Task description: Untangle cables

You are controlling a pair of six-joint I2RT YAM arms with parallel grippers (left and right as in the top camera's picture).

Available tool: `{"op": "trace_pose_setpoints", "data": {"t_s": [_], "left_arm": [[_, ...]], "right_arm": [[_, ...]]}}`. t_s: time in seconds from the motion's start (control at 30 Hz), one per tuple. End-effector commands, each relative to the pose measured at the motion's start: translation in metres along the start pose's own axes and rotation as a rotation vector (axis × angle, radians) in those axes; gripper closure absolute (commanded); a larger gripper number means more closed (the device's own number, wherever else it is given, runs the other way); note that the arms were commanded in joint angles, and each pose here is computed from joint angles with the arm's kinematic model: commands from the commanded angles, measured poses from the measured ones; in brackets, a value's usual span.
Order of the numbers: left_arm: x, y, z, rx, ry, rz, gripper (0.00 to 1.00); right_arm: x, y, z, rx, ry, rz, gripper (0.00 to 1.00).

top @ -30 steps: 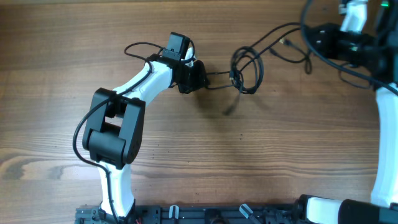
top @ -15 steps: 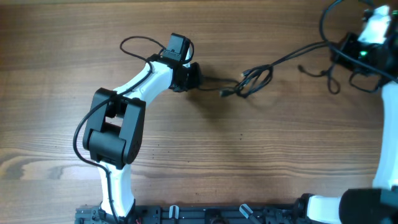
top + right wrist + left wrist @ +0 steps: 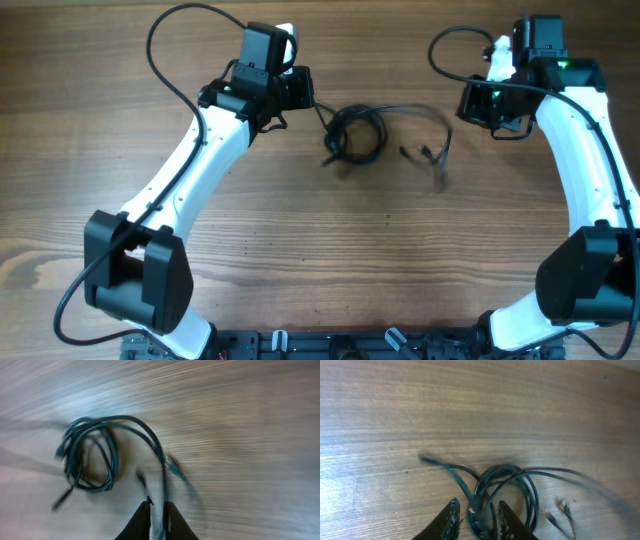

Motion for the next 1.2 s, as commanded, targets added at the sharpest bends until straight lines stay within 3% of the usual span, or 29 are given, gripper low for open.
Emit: {"op": "trace_pose_setpoints", "data": {"t_s": [0.0, 0.1, 0.17, 0.27, 0.37, 0.57, 0.73, 0.8, 0.87, 0.93, 1.03, 1.17], "left_arm": [[0.007, -0.005, -0.007, 0.028, -0.022, 0.034, 0.72], [0.007, -0.005, -0.007, 0.028, -0.022, 0.035, 0.69], [0.008, -0.006, -0.01, 0.048, -0.027, 0.043, 0.7], [0.014, -0.01, -0.024, 0.122, -0.046, 0.069, 0.69], [0.036, -0.039, -0.058, 0.184, -0.116, 0.113, 0.61], [0.061, -0.084, -0.083, 0.222, -0.242, 0.114, 0.56], [0.079, -0.115, -0.071, 0.142, -0.259, 0.156, 0.56], [0.079, -0.122, -0.065, 0.077, -0.318, 0.128, 0.51], [0.075, -0.129, -0.058, -0.021, -0.348, 0.065, 0.37], [0.072, -0.136, -0.053, -0.078, -0.377, 0.024, 0.3], [0.072, -0.148, -0.045, -0.083, -0.462, 0.016, 0.31], [0.07, -0.154, -0.027, -0.11, -0.437, 0.028, 0.3]], "right_arm": [[-0.003, -0.001, -0.011, 0.131, -0.077, -0.04, 0.85], [-0.003, -0.001, -0.012, 0.132, -0.074, -0.037, 0.51], [-0.003, -0.001, -0.011, 0.12, -0.065, -0.032, 0.43], [-0.002, -0.002, -0.008, 0.089, -0.048, -0.025, 0.41], [-0.002, -0.002, -0.008, 0.087, -0.048, -0.025, 0.38], [-0.002, -0.002, -0.008, 0.088, -0.047, -0.025, 0.35], [-0.003, -0.002, -0.008, 0.088, -0.024, -0.025, 0.34], [-0.003, -0.002, -0.008, 0.087, -0.024, -0.027, 0.33], [-0.003, -0.002, -0.008, 0.087, -0.024, -0.028, 0.32], [-0.003, -0.002, -0.008, 0.087, -0.024, -0.028, 0.32], [-0.003, -0.002, -0.008, 0.087, -0.023, -0.028, 0.32], [-0.003, -0.002, -0.008, 0.086, -0.022, -0.028, 0.31]]}}
Point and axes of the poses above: each gripper's point midway between its finger pads, its own y axis back along the fingers, its own z axis along the line the jaws close on, x = y × z, the point moved 10 cm from there along y, back along the fingers, and after that the axes turned 3 degrees about -y, right-handed, at the moved point
